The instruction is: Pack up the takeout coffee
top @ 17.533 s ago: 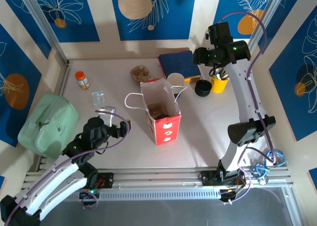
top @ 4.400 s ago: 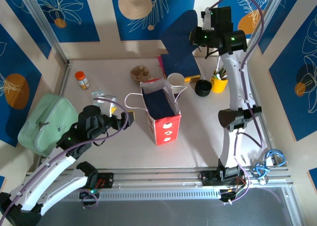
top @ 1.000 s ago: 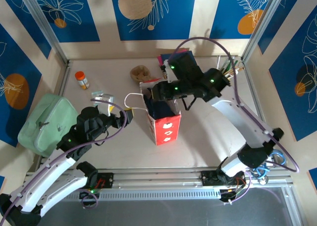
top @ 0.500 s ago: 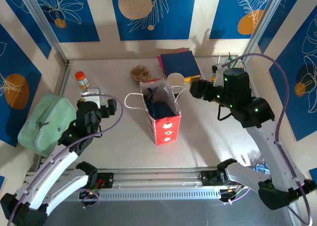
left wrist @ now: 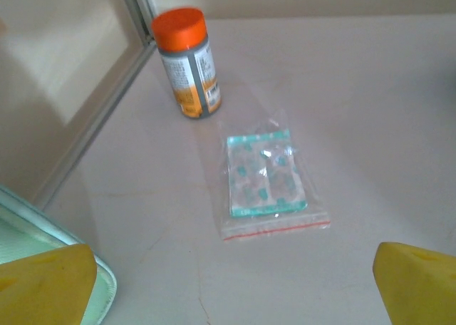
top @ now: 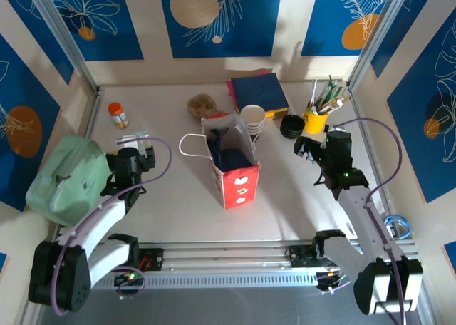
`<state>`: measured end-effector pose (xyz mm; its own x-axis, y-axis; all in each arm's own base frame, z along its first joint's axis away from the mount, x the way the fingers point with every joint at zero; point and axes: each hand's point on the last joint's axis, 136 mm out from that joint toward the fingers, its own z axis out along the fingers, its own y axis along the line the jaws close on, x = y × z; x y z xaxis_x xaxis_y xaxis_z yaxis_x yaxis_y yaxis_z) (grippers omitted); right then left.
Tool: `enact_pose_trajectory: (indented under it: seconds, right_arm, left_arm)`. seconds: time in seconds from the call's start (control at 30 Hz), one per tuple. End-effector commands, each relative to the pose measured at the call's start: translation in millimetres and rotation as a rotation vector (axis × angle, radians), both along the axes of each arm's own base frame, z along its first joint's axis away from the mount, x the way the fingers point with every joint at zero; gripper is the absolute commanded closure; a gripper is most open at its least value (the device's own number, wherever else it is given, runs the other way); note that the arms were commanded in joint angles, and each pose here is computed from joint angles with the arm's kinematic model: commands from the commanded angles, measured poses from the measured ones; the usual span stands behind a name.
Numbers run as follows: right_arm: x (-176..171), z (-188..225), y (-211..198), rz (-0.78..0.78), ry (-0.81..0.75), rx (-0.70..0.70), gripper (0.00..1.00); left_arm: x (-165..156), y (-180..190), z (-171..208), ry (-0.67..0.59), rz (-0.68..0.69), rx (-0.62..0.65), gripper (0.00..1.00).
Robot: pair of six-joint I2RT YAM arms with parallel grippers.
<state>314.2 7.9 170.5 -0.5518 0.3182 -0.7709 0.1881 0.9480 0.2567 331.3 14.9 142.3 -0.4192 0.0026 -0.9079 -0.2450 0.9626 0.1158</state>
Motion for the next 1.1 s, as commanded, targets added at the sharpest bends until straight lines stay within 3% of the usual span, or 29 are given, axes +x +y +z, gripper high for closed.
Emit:
enact_pose_trajectory:
  seconds: [0.0,0.2,0.37,0.57,0.7,1.07]
  right_arm:
    - [23,8,-14,-0.026,-0.137,-0.071,0.01]
    - [42,-31,-21,0.009,-0.15,-0.123,0.01]
    - [58,-45,-13,0.074,-0.22,-0.149,0.01]
    - [72,-52,0,0.167,-0.244,-0.138,0.01]
    - [72,-59,19,0.261,-0.322,-0.135,0.01]
    - [82,-76,21,0.267,-0.257,-0.135,0.01]
  left_arm:
    - [18,-5,17,-0.161,-0.055,-0.014,0.01]
    - [34,-19,-14,-0.148,-0.162,-0.024,0.01]
    - [46,-33,-17,-0.172,-0.27,0.012,0.01]
    - [56,-31,-42,-0.178,-0.312,-0.055,0.01]
    - [63,-28,-48,-0.115,-0.286,-0.066,0.01]
    - [63,-27,-49,-0.108,-0.283,-0.06,0.01]
